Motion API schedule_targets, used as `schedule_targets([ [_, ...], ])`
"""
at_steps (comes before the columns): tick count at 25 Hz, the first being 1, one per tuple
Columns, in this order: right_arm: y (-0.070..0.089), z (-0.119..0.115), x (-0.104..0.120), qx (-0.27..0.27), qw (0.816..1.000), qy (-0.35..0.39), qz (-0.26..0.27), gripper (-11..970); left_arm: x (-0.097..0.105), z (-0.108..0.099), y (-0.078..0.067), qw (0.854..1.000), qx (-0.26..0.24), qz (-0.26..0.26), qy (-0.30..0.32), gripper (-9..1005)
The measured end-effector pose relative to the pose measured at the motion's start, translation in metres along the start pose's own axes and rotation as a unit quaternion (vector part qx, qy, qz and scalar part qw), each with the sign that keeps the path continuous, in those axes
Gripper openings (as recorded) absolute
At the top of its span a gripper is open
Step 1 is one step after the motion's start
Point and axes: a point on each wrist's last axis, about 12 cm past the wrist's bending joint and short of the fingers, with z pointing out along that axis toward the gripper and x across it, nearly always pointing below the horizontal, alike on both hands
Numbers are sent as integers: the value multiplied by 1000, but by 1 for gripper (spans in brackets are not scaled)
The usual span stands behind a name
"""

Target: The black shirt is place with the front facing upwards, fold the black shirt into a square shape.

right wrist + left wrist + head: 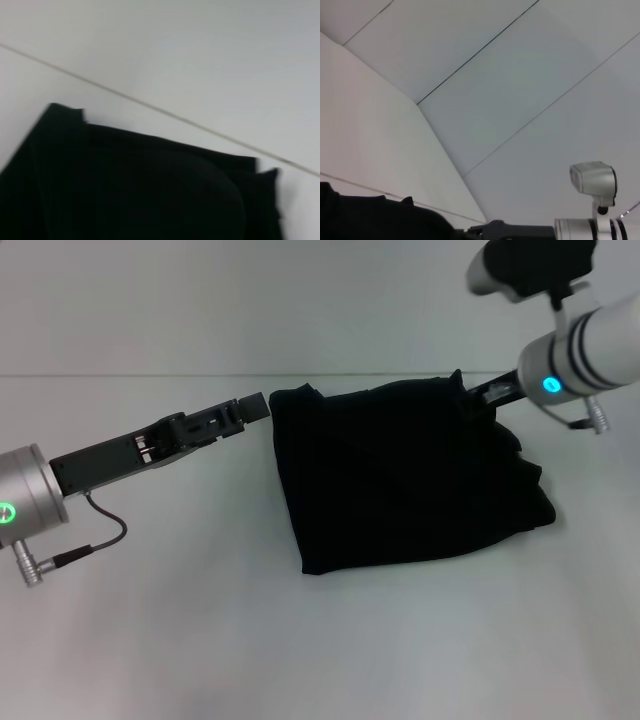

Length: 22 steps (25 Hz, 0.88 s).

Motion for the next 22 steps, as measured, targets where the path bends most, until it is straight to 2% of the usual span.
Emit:
schedule_targets([
  [7,-13,-8,1,24,999,-10,19,6,0,0,0,1000,1,5,0,747],
  [22,-23,3,10,60,998,-27,22,8,0,0,-3,1000,13,1,-8,743],
])
